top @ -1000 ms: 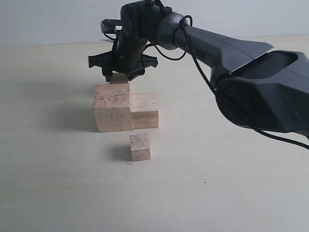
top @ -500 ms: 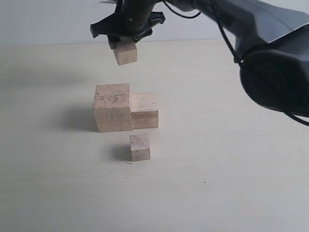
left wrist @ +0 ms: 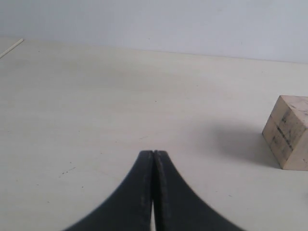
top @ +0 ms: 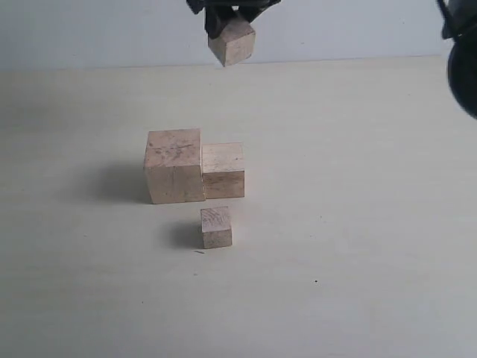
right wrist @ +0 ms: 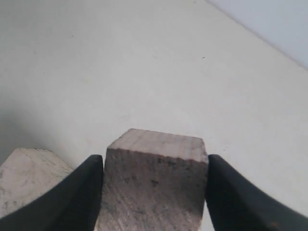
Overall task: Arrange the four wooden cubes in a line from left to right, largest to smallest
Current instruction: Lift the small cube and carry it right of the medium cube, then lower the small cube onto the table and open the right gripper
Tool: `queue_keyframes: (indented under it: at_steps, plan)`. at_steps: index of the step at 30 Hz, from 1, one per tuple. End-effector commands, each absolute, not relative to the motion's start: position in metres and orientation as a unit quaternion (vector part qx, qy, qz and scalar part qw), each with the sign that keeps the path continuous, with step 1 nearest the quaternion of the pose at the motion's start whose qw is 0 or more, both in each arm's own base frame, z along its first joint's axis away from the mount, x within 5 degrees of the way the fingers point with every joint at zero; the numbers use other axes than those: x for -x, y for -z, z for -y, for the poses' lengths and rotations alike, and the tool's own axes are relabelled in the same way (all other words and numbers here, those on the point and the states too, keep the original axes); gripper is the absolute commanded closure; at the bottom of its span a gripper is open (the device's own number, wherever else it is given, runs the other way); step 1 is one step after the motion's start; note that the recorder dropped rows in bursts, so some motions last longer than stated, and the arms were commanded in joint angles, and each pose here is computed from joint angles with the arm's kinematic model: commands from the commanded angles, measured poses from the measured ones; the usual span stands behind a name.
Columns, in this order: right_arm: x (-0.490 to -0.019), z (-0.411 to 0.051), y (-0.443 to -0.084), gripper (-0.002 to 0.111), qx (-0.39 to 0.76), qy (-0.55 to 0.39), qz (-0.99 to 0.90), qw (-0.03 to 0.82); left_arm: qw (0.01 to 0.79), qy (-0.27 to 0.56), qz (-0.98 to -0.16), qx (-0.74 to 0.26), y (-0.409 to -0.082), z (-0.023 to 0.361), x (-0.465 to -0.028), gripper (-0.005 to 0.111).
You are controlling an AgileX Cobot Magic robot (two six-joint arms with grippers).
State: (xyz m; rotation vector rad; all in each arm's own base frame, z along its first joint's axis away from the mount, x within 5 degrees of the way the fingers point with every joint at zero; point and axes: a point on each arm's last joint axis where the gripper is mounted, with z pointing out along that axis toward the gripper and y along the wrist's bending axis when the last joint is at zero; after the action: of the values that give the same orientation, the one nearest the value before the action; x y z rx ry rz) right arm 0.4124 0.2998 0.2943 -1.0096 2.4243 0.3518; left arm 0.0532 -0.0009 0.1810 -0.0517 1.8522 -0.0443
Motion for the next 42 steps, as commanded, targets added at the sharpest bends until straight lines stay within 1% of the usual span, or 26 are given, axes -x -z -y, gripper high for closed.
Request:
queue_keyframes:
  at_steps: [1, 4, 7, 9, 12, 14, 15, 16, 17, 18, 19, 21, 25, 28, 31, 35, 38, 42]
  plan:
    - [-0.414, -0.273, -0.309, 0.108, 0.376, -0.152, -0.882, 0.242, 0.607, 0.023, -0.794, 0.021, -0.181, 0.001, -0.053, 0.107]
    - [-0.413, -0.260, -0.308, 0.108, 0.399, -0.167, -0.872, 0.232, 0.607, 0.023, -0.794, 0.021, -0.181, 0.001, -0.053, 0.107]
    - [-0.413, -0.248, -0.304, 0.108, 0.424, -0.161, -0.863, 0.225, 0.607, 0.023, -0.794, 0.021, -0.181, 0.001, -0.053, 0.107]
    - [-0.413, -0.239, -0.301, 0.108, 0.458, -0.159, -0.846, 0.221, 0.607, 0.023, -0.794, 0.021, -0.181, 0.001, -0.053, 0.107]
    - [-0.410, -0.221, -0.290, 0.108, 0.517, -0.180, -0.809, 0.213, 0.607, 0.023, -0.794, 0.021, -0.181, 0.001, -0.053, 0.107]
    - [-0.407, -0.208, -0.274, 0.108, 0.554, -0.184, -0.788, 0.195, 0.607, 0.023, -0.794, 0.021, -0.181, 0.001, -0.053, 0.107]
    - [-0.403, -0.203, -0.256, 0.108, 0.586, -0.191, -0.767, 0.178, 0.607, 0.023, -0.794, 0.021, -0.181, 0.001, -0.053, 0.107]
    - [-0.400, -0.202, -0.247, 0.108, 0.605, -0.195, -0.753, 0.170, 0.607, 0.023, -0.794, 0.021, -0.181, 0.001, -0.053, 0.107]
    - [-0.393, -0.201, -0.230, 0.108, 0.651, -0.201, -0.715, 0.157, 0.607, 0.023, -0.794, 0.021, -0.181, 0.001, -0.053, 0.107]
    - [-0.390, -0.200, -0.224, 0.108, 0.670, -0.203, -0.698, 0.153, 0.607, 0.023, -0.794, 0.021, -0.181, 0.001, -0.053, 0.107]
    - [-0.384, -0.198, -0.210, 0.108, 0.710, -0.204, -0.659, 0.143, 0.607, 0.023, -0.794, 0.021, -0.181, 0.001, -0.053, 0.107]
    - [-0.379, -0.195, -0.199, 0.108, 0.734, -0.205, -0.634, 0.130, 0.607, 0.023, -0.794, 0.021, -0.181, 0.001, -0.053, 0.107]
    - [-0.366, -0.213, -0.193, 0.108, 0.756, -0.201, -0.614, 0.109, 0.607, 0.023, -0.794, 0.021, -0.181, 0.001, -0.053, 0.107]
    - [-0.364, -0.226, -0.181, 0.108, 0.777, -0.163, -0.600, 0.101, 0.607, 0.023, -0.794, 0.021, -0.181, 0.001, -0.053, 0.107]
    - [-0.365, -0.227, -0.166, 0.108, 0.789, -0.145, -0.591, 0.078, 0.607, 0.023, -0.794, 0.021, -0.181, 0.001, -0.053, 0.107]
    - [-0.367, -0.228, -0.148, 0.108, 0.787, -0.152, -0.595, 0.063, 0.607, 0.023, -0.794, 0.021, -0.181, 0.001, -0.053, 0.107]
    - [-0.369, -0.231, -0.142, 0.108, 0.780, -0.158, -0.601, 0.072, 0.607, 0.023, -0.794, 0.021, -0.181, 0.001, -0.053, 0.107]
    - [-0.371, -0.238, -0.142, 0.108, 0.760, -0.178, -0.616, 0.106, 0.607, 0.023, -0.794, 0.021, -0.181, 0.001, -0.053, 0.107]
